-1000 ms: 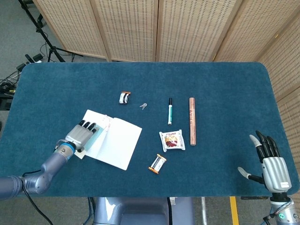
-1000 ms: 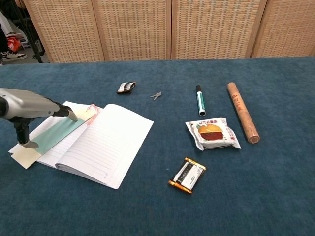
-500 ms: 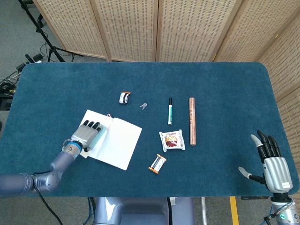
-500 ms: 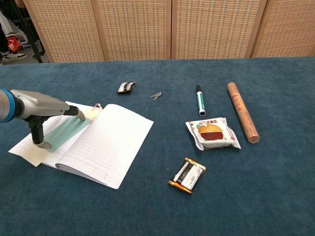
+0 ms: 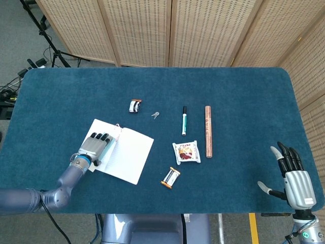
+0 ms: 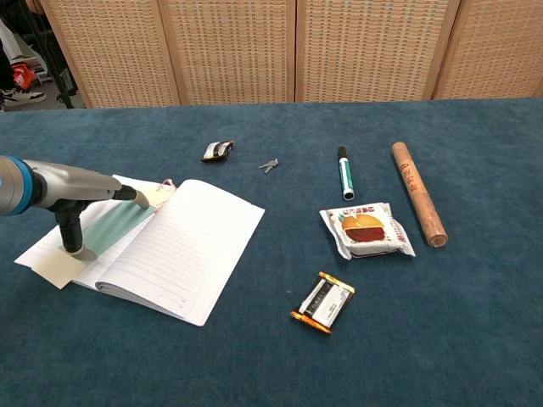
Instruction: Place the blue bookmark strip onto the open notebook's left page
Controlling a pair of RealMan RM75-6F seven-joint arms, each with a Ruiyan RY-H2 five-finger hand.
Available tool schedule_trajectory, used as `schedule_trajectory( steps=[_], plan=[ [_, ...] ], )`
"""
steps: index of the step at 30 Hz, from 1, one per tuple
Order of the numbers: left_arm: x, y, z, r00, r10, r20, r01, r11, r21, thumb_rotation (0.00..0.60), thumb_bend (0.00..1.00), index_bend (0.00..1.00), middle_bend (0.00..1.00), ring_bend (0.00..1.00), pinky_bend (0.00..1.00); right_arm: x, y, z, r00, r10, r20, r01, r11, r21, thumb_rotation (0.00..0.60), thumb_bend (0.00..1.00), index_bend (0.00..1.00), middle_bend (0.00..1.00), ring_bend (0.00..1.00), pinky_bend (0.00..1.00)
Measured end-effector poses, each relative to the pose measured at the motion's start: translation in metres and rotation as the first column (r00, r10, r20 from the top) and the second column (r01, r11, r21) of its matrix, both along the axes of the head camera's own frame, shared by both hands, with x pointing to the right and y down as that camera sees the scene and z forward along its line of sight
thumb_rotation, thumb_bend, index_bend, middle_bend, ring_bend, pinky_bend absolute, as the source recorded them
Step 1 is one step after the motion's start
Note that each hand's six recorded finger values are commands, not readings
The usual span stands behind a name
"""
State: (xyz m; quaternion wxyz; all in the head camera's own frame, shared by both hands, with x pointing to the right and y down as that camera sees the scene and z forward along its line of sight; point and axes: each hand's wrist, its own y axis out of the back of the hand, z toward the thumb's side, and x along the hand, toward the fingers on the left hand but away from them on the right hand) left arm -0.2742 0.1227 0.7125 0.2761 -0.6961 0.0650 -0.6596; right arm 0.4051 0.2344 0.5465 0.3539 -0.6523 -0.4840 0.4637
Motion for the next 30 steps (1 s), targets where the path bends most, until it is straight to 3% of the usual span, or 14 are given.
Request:
schedule_trajectory(
  steps=[22, 30],
  plan=[
    [0.008, 0.002, -0.001, 0.989, -0.146, -0.012, 0.146, 0.989, 0.019, 0.6, 0.28, 0.0, 0.0, 0.0, 0.0, -0.001, 0.001, 0.0, 1.0, -0.005, 0.0, 0.005, 1.0, -0.002, 0.6, 0.16, 0.0, 0.0, 0.0, 0.0],
    [0.016, -0.006, -0.015, 0.984, -0.157, -0.088, 0.161, 0.986, 0.039, 0.6, 0.29, 0.0, 0.0, 0.0, 0.0, 0.0, 0.001, 0.001, 1.0, -0.004, -0.001, 0.004, 1.0, -0.005, 0.6, 0.16, 0.0, 0.0, 0.0, 0.0]
  ],
)
